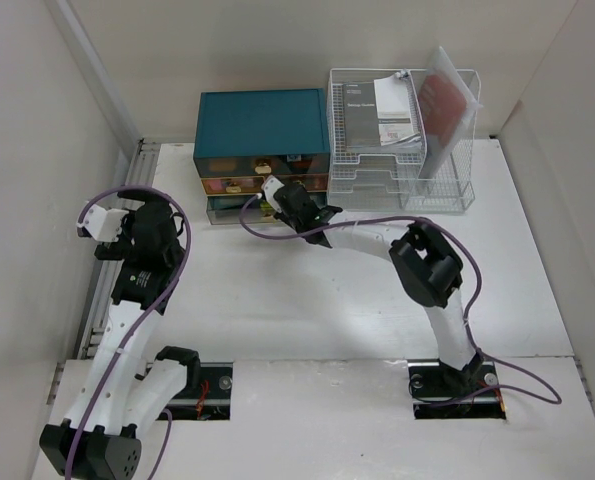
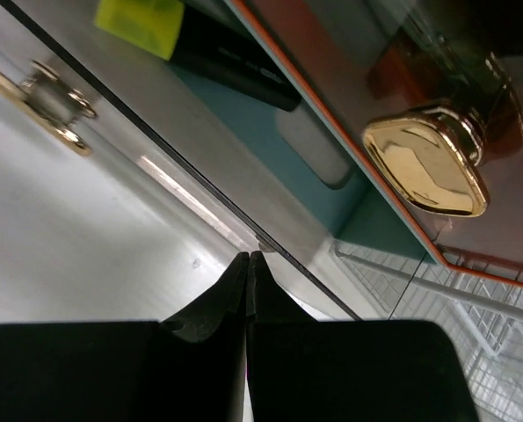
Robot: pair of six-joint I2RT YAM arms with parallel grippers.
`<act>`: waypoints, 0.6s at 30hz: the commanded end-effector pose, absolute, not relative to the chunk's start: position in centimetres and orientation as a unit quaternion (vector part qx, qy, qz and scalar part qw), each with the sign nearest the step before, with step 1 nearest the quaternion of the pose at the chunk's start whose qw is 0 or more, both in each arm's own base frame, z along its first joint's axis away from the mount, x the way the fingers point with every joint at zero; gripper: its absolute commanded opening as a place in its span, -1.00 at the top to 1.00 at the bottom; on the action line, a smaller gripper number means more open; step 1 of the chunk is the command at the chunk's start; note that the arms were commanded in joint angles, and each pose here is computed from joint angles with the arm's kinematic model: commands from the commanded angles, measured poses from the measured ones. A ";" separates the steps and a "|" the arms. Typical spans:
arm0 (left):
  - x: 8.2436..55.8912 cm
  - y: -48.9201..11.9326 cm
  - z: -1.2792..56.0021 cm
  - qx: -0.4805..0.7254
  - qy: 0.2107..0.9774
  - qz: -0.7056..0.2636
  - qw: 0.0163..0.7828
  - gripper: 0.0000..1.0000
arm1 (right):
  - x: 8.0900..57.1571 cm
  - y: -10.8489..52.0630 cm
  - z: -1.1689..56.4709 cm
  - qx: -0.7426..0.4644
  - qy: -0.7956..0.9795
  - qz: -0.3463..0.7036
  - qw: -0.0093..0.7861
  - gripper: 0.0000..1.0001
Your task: Organize the desk
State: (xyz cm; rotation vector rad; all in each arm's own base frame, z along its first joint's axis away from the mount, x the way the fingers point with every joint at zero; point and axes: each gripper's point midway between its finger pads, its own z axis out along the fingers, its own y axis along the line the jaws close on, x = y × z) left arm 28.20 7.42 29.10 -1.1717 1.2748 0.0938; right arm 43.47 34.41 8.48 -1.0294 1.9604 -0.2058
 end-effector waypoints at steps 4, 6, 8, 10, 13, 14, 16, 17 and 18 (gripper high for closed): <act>28.1 7.2 31.3 -0.521 0.542 0.012 0.659 -1.00 | 46.6 34.4 11.6 -0.332 0.777 -0.136 0.517 0.96; 28.1 7.2 31.3 -0.521 0.542 0.012 0.659 -1.00 | 46.8 34.2 11.9 -0.331 0.774 -0.143 0.521 0.99; 28.1 7.2 31.3 -0.521 0.542 0.012 0.659 -1.00 | 46.9 34.5 11.4 -0.326 0.772 -0.153 0.523 0.99; 28.1 7.2 31.5 -0.522 0.539 0.009 0.661 -1.00 | 47.4 34.4 12.0 -0.311 0.768 -0.165 0.535 0.99; 28.1 7.2 31.5 -0.522 0.539 0.009 0.661 -1.00 | 48.0 34.2 11.9 -0.296 0.764 -0.180 0.544 1.00; 28.1 7.2 31.5 -0.522 0.539 0.009 0.661 -1.00 | 48.1 34.3 11.8 -0.301 0.762 -0.184 0.543 1.00; 28.1 7.2 31.5 -0.520 0.541 0.012 0.661 -1.00 | 48.4 34.0 11.9 -0.286 0.760 -0.193 0.550 1.00; 28.1 7.2 31.5 -0.519 0.541 0.012 0.661 -1.00 | 48.6 34.0 11.7 -0.289 0.757 -0.201 0.551 1.00; 28.1 7.2 31.5 -0.519 0.541 0.012 0.661 -1.00 | 48.7 34.0 11.5 -0.284 0.756 -0.203 0.554 1.00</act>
